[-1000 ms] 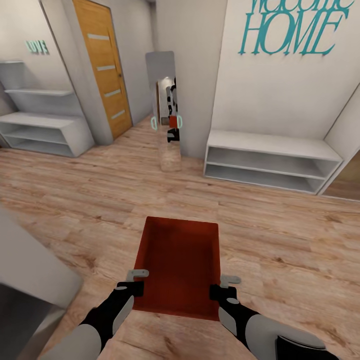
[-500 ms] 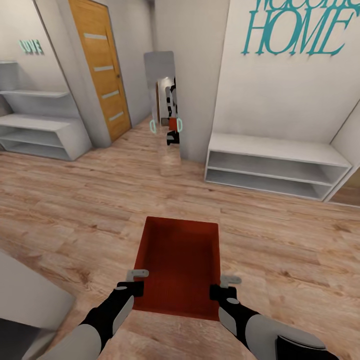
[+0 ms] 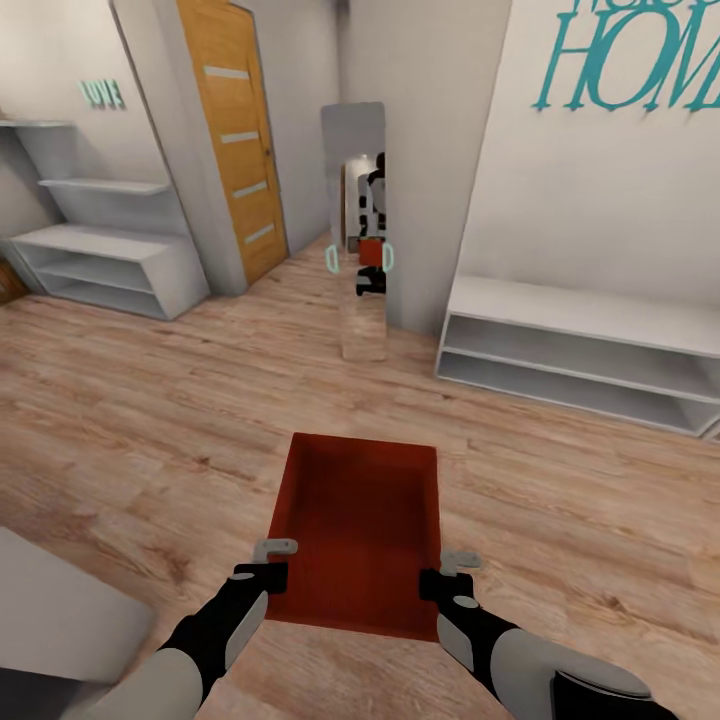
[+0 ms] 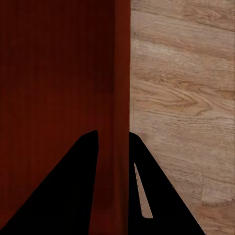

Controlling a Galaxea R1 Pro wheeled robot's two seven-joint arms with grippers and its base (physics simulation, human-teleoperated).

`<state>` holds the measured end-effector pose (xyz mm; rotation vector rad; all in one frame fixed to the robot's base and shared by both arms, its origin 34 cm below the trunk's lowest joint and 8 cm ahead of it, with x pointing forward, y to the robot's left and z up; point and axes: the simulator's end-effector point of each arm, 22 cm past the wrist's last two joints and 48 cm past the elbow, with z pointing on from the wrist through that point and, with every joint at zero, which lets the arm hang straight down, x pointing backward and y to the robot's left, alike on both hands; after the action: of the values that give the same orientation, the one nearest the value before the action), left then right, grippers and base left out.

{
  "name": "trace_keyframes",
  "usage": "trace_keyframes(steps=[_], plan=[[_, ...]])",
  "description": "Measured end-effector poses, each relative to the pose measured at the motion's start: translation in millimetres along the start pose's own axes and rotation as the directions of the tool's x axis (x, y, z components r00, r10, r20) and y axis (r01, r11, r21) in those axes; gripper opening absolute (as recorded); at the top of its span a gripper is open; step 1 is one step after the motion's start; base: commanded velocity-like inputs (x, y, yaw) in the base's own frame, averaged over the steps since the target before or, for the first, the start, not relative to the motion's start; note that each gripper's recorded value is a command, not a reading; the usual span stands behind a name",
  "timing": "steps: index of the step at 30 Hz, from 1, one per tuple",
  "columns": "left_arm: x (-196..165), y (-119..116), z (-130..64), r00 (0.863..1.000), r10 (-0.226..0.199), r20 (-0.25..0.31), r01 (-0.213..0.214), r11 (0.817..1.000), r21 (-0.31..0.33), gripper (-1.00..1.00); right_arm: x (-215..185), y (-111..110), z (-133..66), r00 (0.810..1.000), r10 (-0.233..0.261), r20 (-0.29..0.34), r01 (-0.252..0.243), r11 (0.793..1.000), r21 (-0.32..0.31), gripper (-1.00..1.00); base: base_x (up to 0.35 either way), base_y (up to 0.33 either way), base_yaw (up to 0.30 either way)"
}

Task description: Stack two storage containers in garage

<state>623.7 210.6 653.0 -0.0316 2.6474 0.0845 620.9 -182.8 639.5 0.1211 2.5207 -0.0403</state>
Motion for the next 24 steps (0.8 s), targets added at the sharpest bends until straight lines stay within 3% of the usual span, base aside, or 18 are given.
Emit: trace_keyframes(steps=[14, 24], plan=[[-0.1, 0.0, 0.0, 1.0, 0.0, 0.0, 0.0, 1.0, 0.0, -1.0, -0.1, 0.0, 0.0, 1.0, 0.0, 0.0, 0.0, 1.0, 0.0, -1.0, 0.32, 0.0, 0.257], [0.0, -0.2, 0.0, 1.0, 0.0, 0.0, 0.0, 1.0, 0.0, -1.0, 0.0, -0.2, 0.0, 1.0, 0.0, 0.0, 0.0, 1.0, 0.0, -1.0, 0.32, 0.0, 0.031]])
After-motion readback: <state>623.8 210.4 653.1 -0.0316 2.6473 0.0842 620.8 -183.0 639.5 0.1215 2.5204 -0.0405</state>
